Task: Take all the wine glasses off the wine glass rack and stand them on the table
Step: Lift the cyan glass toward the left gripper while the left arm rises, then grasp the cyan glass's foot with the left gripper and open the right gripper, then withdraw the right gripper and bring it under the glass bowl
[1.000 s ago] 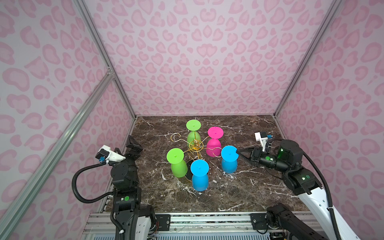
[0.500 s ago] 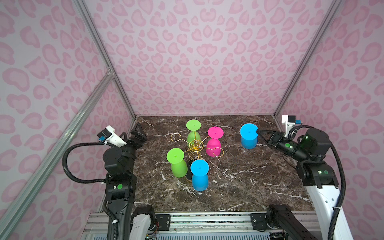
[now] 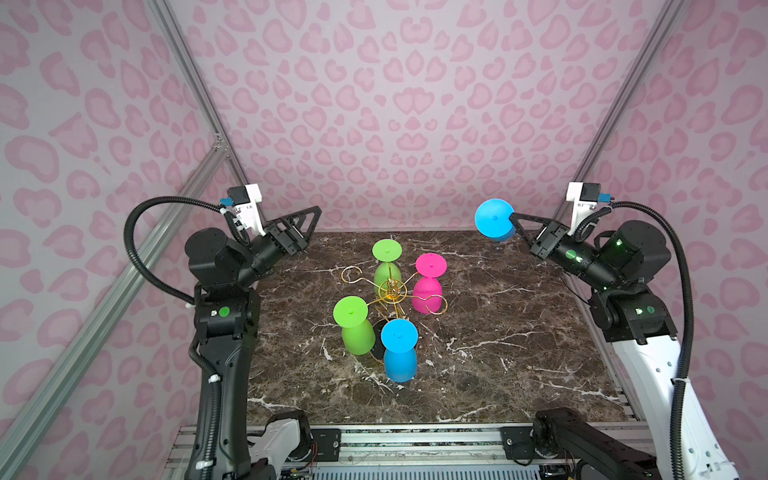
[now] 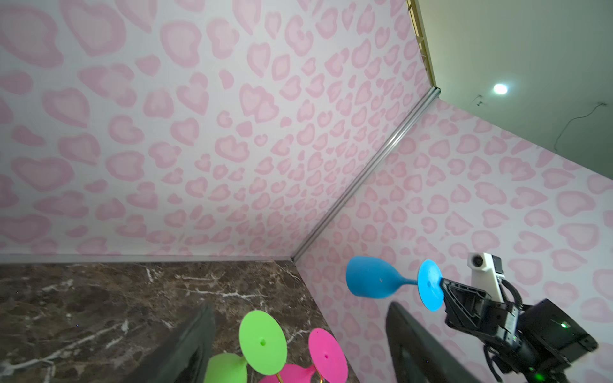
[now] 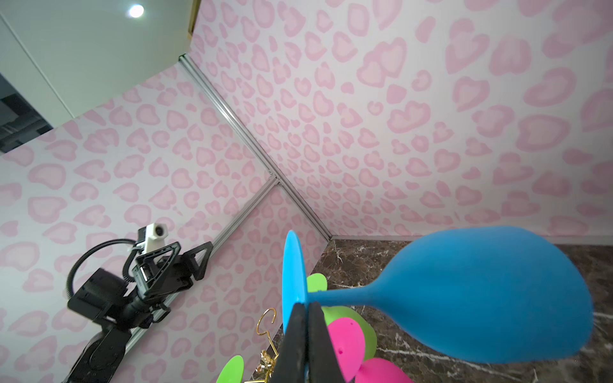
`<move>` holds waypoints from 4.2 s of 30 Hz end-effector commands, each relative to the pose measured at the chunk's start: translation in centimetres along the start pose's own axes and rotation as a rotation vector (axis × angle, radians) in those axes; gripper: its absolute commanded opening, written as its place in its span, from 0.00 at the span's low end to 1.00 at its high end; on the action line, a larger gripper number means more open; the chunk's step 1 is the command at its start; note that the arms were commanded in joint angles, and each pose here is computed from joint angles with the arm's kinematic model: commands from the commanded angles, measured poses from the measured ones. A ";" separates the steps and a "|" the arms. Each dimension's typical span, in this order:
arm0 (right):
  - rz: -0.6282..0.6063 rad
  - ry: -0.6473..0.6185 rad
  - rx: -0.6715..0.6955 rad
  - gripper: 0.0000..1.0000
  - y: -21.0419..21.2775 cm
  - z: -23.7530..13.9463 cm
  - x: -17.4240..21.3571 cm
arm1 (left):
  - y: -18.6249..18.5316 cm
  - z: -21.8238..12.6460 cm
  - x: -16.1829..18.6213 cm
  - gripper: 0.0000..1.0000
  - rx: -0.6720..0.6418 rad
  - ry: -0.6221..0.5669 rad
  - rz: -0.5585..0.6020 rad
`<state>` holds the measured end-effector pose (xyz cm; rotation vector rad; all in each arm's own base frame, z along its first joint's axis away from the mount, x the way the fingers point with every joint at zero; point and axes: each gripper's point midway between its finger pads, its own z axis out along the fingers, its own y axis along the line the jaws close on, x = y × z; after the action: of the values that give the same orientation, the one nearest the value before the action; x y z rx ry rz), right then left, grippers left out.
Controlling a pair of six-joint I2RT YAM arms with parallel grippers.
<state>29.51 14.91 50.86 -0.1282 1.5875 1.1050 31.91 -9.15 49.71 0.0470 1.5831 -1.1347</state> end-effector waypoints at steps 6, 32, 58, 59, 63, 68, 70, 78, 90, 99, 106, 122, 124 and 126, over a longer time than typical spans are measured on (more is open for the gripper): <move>-0.188 0.031 -0.173 0.00 5.0 3.8 -1.2 | -6.3 3.0 1.3 0.79 0.294 0.205 0.022; -0.166 0.148 -0.415 0.00 10.7 10.7 3.0 | -12.0 8.4 6.0 0.60 0.577 0.413 0.028; -0.123 0.138 -0.432 0.00 11.1 13.2 3.7 | -12.9 8.6 5.9 0.19 0.596 0.404 0.035; -0.124 0.139 -0.432 0.00 11.1 13.2 3.8 | -13.0 8.6 5.8 0.17 0.597 0.403 0.035; -0.122 0.147 -0.426 0.00 11.0 13.3 4.0 | -13.3 8.5 5.4 0.04 0.593 0.387 0.034; -0.147 0.158 -0.404 0.07 10.8 12.4 4.2 | -13.2 9.0 4.1 0.04 0.536 0.328 -0.019; -0.187 0.143 -0.371 0.30 10.6 11.3 4.0 | -13.1 9.2 3.4 0.04 0.515 0.299 -0.040; -0.417 0.036 -0.149 0.84 7.3 6.7 3.7 | -12.8 9.8 1.8 0.04 0.461 0.243 -0.133; -0.801 -0.200 -0.014 0.98 2.3 8.4 5.5 | -11.1 11.3 1.7 0.04 0.403 0.250 -0.289; -0.831 -0.207 -0.171 0.98 4.9 13.2 6.9 | -11.0 11.2 1.3 0.04 0.394 0.238 -0.303; -0.842 -0.222 -0.191 0.98 5.5 15.9 7.7 | -11.5 10.6 1.1 0.04 0.402 0.235 -0.294; -0.831 -0.273 -0.207 0.98 6.1 19.9 6.7 | -12.0 9.6 1.0 0.04 0.409 0.240 -0.331; -0.833 -0.277 -0.203 0.98 6.0 20.2 6.6 | -11.9 9.6 1.1 0.04 0.407 0.242 -0.340; -0.832 -0.274 -0.201 0.98 5.9 20.6 6.6 | -11.8 9.7 1.1 0.04 0.405 0.246 -0.353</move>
<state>38.00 35.44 50.10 -0.6941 1.0212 0.5775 32.55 -22.67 56.27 0.1603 1.6237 -1.7586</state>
